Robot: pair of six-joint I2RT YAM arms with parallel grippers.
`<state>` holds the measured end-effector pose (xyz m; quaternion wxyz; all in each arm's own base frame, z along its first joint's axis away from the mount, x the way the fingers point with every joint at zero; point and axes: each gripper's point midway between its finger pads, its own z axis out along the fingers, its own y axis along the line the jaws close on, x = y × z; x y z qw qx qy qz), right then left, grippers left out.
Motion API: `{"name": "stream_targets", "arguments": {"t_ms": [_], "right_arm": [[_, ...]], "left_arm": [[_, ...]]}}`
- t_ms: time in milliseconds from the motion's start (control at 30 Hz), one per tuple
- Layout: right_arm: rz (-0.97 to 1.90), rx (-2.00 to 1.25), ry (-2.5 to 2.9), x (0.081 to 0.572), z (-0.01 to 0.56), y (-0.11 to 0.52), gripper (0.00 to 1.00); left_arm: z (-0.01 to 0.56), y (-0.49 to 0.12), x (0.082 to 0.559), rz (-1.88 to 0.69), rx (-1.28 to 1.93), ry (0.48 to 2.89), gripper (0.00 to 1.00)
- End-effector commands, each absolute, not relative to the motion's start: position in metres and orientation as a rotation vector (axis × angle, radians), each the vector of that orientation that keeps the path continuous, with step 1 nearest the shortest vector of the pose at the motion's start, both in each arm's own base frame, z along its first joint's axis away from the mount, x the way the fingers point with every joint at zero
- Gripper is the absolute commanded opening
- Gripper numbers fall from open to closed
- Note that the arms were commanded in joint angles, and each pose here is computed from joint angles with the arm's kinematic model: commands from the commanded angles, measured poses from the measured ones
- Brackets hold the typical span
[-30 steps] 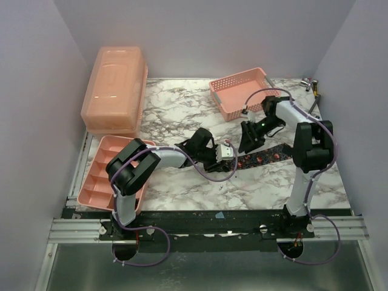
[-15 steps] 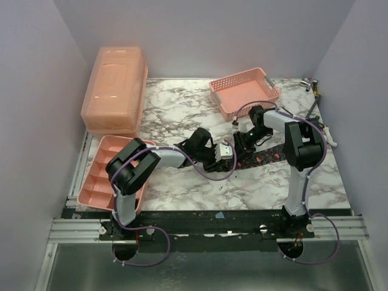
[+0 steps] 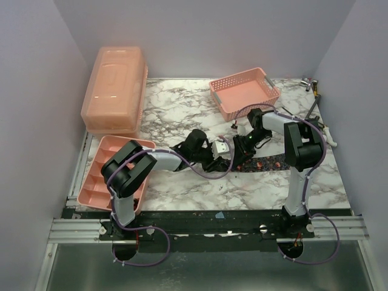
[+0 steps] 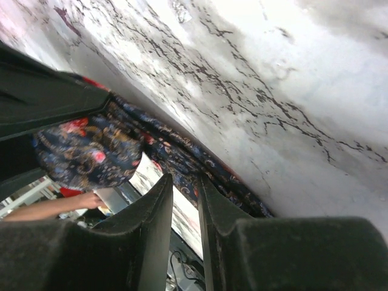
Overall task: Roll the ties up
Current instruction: Roll the tie at the center of the board.
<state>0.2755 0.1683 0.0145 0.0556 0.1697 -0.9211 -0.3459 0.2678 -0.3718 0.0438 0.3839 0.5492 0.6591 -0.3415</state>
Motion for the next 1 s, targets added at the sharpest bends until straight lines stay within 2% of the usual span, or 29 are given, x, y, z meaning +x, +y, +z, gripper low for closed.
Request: {"name": "stream_targets", "arguments": {"t_ms": [0, 133, 367, 567, 700, 900, 967], "right_arm": [[-0.524, 0.823, -2.924, 0.300, -0.053, 0.108, 0.29], [-0.630, 0.887, -2.914, 0.310, -0.029, 0.120, 0.33], [-1.196, 0.666, -2.753, 0.280, 0.053, 0.178, 0.50], [-1.335, 0.440, -2.633, 0.268, 0.047, 0.195, 0.53], [-1.322, 0.442, -2.669, 0.282, 0.038, 0.200, 0.50], [-1.310, 0.472, -2.698, 0.283, 0.052, 0.201, 0.29], [-1.344, 0.457, -2.684, 0.278, 0.064, 0.202, 0.27]], "left_arm": [[-0.001, -0.343, 0.273, -0.713, 1.461, 1.831, 0.39], [-0.022, -0.332, 0.266, -0.675, 1.524, 1.897, 0.39], [-0.030, -0.330, 0.259, -0.682, 1.539, 1.930, 0.40], [-0.029, -0.332, 0.256, -0.702, 1.542, 1.920, 0.41], [-0.029, -0.332, 0.253, -0.711, 1.546, 1.918, 0.43], [-0.028, -0.332, 0.252, -0.717, 1.545, 1.918, 0.44], [-0.027, -0.332, 0.252, -0.719, 1.543, 1.915, 0.44]]}}
